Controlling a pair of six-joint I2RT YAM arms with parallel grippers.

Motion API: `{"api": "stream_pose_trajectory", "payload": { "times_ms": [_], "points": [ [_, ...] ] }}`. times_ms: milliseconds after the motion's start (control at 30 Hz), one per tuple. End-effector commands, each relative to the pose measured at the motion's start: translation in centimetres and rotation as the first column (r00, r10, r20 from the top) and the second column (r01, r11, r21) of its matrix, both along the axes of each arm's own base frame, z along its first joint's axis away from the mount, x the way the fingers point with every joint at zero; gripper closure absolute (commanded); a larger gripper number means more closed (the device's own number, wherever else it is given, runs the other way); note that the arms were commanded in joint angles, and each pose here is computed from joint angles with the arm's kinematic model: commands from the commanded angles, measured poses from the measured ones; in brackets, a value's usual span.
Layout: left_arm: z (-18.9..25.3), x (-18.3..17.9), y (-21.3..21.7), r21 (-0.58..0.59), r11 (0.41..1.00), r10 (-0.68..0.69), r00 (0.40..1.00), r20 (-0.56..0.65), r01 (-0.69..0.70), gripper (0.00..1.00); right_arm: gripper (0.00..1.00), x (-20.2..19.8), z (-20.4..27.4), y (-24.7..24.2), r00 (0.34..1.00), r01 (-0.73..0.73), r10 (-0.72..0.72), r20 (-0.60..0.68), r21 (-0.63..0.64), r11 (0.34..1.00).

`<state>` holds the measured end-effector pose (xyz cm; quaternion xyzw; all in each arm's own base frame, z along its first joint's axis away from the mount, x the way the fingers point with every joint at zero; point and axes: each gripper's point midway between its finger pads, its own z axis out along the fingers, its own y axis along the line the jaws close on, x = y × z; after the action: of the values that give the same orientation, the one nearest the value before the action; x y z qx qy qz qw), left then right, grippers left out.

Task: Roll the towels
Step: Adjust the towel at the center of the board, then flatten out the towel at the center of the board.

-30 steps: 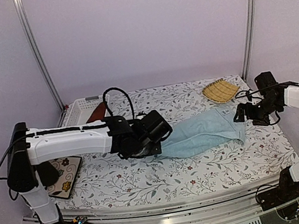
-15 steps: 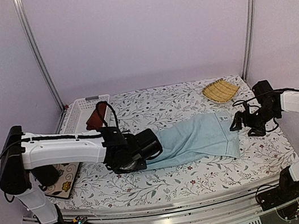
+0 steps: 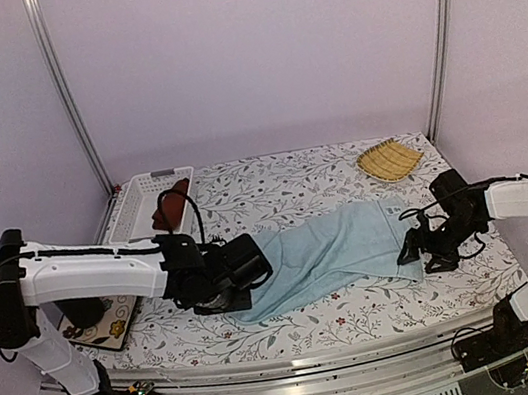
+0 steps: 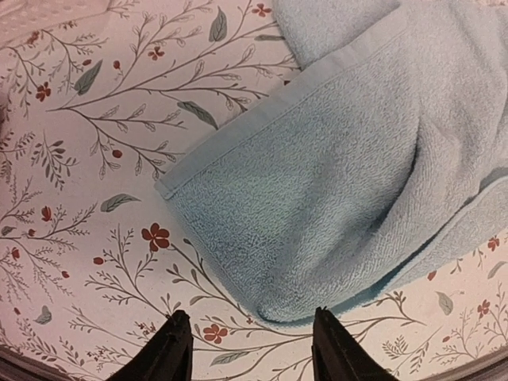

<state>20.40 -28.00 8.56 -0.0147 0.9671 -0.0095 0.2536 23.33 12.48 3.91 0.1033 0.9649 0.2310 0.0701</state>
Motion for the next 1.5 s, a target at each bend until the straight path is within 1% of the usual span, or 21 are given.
{"api": "stream_pose_trajectory", "payload": {
  "times_ms": [0,133,233,300,367,433,567,667,733,767,867,1000,1033,1133,1200,1233,1267,1333,1400,1467],
  "points": [
    [0.9,0.1,0.8,-0.04,0.999,0.001,1.0,0.013,0.0,0.43,0.18,-1.2,-0.1,1.3,1.0,0.0,0.001,-0.01,0.029,1.0],
    [0.4,0.5,3.2,-0.039,0.999,0.033,0.999,0.005,-0.033,0.41,0.21,-2.0,-0.8,2.2,1.0,-0.021,0.021,-0.022,0.002,1.0],
    [-0.1,1.2,4.5,-0.044,0.998,0.042,0.999,0.008,-0.042,0.41,0.23,-2.5,-1.6,1.9,0.999,-0.011,0.01,-0.034,-0.025,1.0],
    [-0.5,1.9,5.3,-0.025,0.998,0.049,0.999,0.015,-0.049,0.4,0.23,-2.7,-2.0,1.5,0.999,0.005,-0.006,-0.038,-0.047,0.999],
    [-0.6,2.8,5.2,-0.032,0.999,0.028,0.999,0.027,-0.027,0.38,0.25,-2.8,-2.3,1.1,0.999,0.017,-0.019,-0.038,-0.06,0.998],
    [-1.0,3.7,4.7,-0.062,0.998,0.007,0.999,0.035,-0.005,0.34,0.26,-2.7,-2.5,1.0,0.999,0.029,-0.031,-0.036,-0.066,0.997],
    [-2.3,5.1,4.6,-0.086,0.996,-0.019,1.0,0.004,0.02,0.32,0.31,-2.5,-3.0,1.0,0.998,0.039,-0.042,-0.045,-0.072,0.997],
    [-3.2,5.9,4.5,-0.072,0.997,-0.041,0.999,-0.011,0.041,0.32,0.4,-2.5,-3.4,1.0,0.998,0.039,-0.043,-0.05,-0.076,0.996],
    [-3.8,6.4,4.3,-0.054,0.997,-0.056,0.998,-0.017,0.055,0.32,0.49,-2.4,-3.5,0.9,0.998,0.041,-0.045,-0.049,-0.082,0.996],
    [-4.2,6.5,4.2,-0.048,0.997,-0.067,0.997,-0.024,0.066,0.32,0.55,-2.5,-3.5,0.8,0.998,0.04,-0.045,-0.05,-0.085,0.996],
    [-5.2,6.8,4.0,-0.037,0.996,-0.083,0.996,-0.043,0.081,0.33,0.66,-2.5,-3.5,0.7,0.998,0.041,-0.046,-0.047,-0.094,0.995],
    [-6.6,6.8,4.5,-0.024,0.996,-0.082,0.994,-0.065,0.081,0.37,0.76,-2.1,-2.7,0.4,0.999,0.043,-0.046,-0.026,-0.109,0.993],
    [-6.8,6.8,4.5,-0.026,0.996,-0.086,0.994,-0.065,0.084,0.39,0.79,-1.9,-2.4,0.4,0.999,0.045,-0.047,-0.017,-0.113,0.993],
    [-7.6,6.7,4.4,-0.028,0.995,-0.1,0.992,-0.078,0.098,0.47,0.8,-1.4,-1.6,0.1,0.999,0.047,-0.046,0.005,-0.132,0.99],
    [-8.1,6.6,4.2,-0.029,0.994,-0.107,0.99,-0.095,0.105,0.56,0.8,-1.0,-0.9,0.0,0.999,0.047,-0.044,0.023,-0.142,0.989],
    [-8.3,6.4,4.2,-0.033,0.994,-0.111,0.988,-0.105,0.108,0.64,0.8,-0.7,-0.4,-0.1,0.999,0.048,-0.044,0.033,-0.15,0.988],
    [-8.5,6.3,4.2,-0.034,0.994,-0.112,0.987,-0.113,0.108,0.69,0.8,-0.5,0.1,-0.2,0.998,0.049,-0.043,0.044,-0.157,0.986],
    [-8.6,5.9,4.3,-0.038,0.994,-0.104,0.987,-0.125,0.1,0.75,0.8,0.0,1.1,-0.4,0.997,0.052,-0.04,0.069,-0.175,0.983],
    [-8.4,5.7,4.7,-0.035,0.995,-0.092,0.987,-0.129,0.088,0.85,0.8,0.7,2.1,-0.7,0.995,0.056,-0.038,0.095,-0.194,0.979],
    [-8.1,5.4,5.3,-0.02,0.997,-0.071,0.988,-0.136,0.069,0.92,0.8,1.1,3.0,-0.8,0.993,0.053,-0.028,0.116,-0.212,0.976]
  ]
}}
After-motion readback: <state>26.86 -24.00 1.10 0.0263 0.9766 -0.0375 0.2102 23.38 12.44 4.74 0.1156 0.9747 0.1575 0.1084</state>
